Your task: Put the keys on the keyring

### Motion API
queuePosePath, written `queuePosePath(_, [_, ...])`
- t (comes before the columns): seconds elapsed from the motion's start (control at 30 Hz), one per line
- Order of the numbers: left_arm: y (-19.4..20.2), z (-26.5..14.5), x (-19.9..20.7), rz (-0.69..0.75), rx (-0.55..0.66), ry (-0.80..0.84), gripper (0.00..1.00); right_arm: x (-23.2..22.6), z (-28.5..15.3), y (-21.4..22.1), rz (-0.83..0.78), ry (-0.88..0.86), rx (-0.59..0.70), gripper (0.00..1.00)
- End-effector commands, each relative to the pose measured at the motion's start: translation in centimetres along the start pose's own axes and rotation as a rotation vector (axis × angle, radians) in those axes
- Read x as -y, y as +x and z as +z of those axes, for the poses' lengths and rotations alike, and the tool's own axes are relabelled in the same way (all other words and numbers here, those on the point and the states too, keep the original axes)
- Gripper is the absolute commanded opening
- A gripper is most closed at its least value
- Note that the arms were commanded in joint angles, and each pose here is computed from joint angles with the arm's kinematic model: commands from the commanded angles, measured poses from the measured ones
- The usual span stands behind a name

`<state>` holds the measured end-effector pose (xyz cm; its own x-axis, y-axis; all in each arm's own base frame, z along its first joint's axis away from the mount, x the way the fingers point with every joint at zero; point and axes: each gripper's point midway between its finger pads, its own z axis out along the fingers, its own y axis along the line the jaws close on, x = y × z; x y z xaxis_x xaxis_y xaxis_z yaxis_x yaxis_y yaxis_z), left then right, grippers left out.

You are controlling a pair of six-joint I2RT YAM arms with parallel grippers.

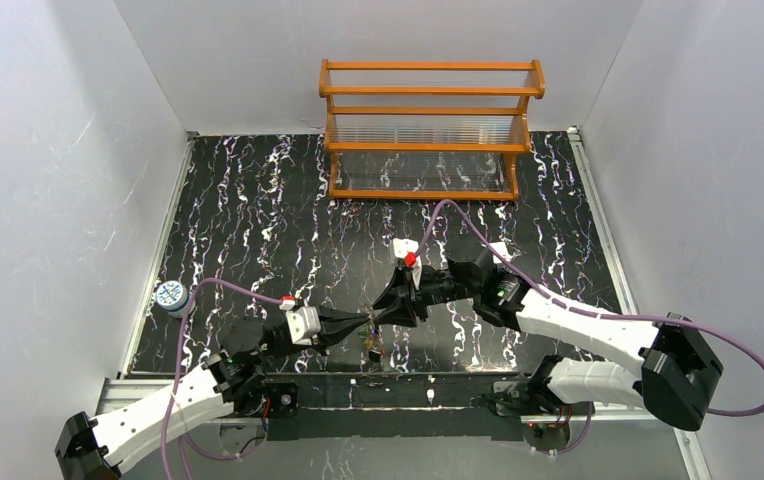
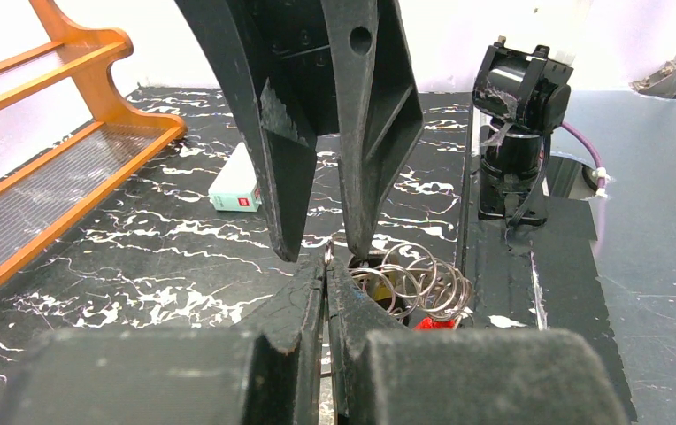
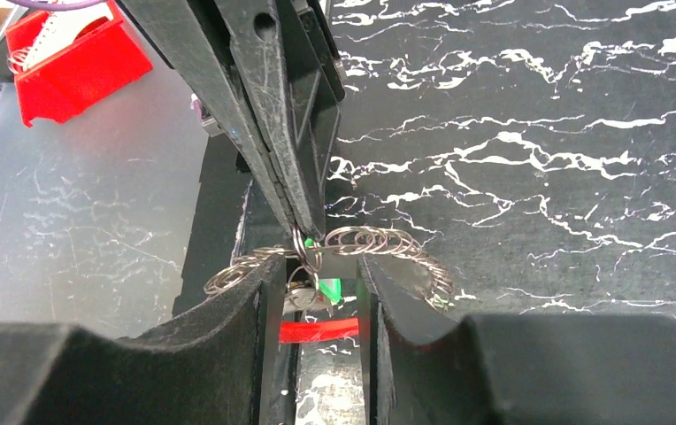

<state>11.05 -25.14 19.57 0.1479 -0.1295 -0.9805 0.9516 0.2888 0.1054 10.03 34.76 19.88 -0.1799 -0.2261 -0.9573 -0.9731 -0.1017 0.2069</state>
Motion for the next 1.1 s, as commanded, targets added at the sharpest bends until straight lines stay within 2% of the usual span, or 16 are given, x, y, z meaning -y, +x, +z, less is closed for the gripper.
queuePosePath(0.0, [-3.0, 0.4, 0.0, 0.028, 0.094, 0.009, 0.0, -0.5, 0.0, -2.2, -0.074, -0.019, 0.063, 0.41])
queuePosePath(0.27, [-3.2, 0.4, 0.1, 0.027, 0.095, 0.015, 0.0, -0.5, 0.7, -1.4, -0.055, -0.057, 0.047, 0.23])
queuePosePath(0.4, [-2.9, 0.5, 0.1, 0.023, 0.086, 0.016, 0.0, -0.5, 0.6, -1.6, -0.072, -0.052, 0.054, 0.01])
queuePosePath(0.57, [-2.9, 0.5, -0.3, 0.022, 0.069, -0.005, 0.0, -0.1, 0.1, -1.6, -0.107, -0.017, 0.028, 0.01])
queuePosePath(0.73, [-2.7, 0.4, -1.3, 0.035, -0.023, -0.049, 0.26, 1.2, -0.5, -1.5, -0.136, 0.054, -0.067, 0.01])
queuePosePath(0.83, [-3.6, 0.3, -1.6, 0.07, -0.08, -0.045, 0.35, 1.7, -1.0, -0.5, -0.116, 0.076, -0.164, 0.01])
queuePosePath(1.0, [-3.0, -0.4, -1.9, 0.104, -0.266, -0.022, 0.38, 2.1, -1.5, 1.0, -0.077, 0.083, -0.296, 0.01])
queuePosePath(1.07, [-1.7, -0.7, -1.7, 0.1, -0.367, 0.005, 0.38, 2.2, -1.6, 1.3, -0.064, 0.079, -0.334, 0.01])
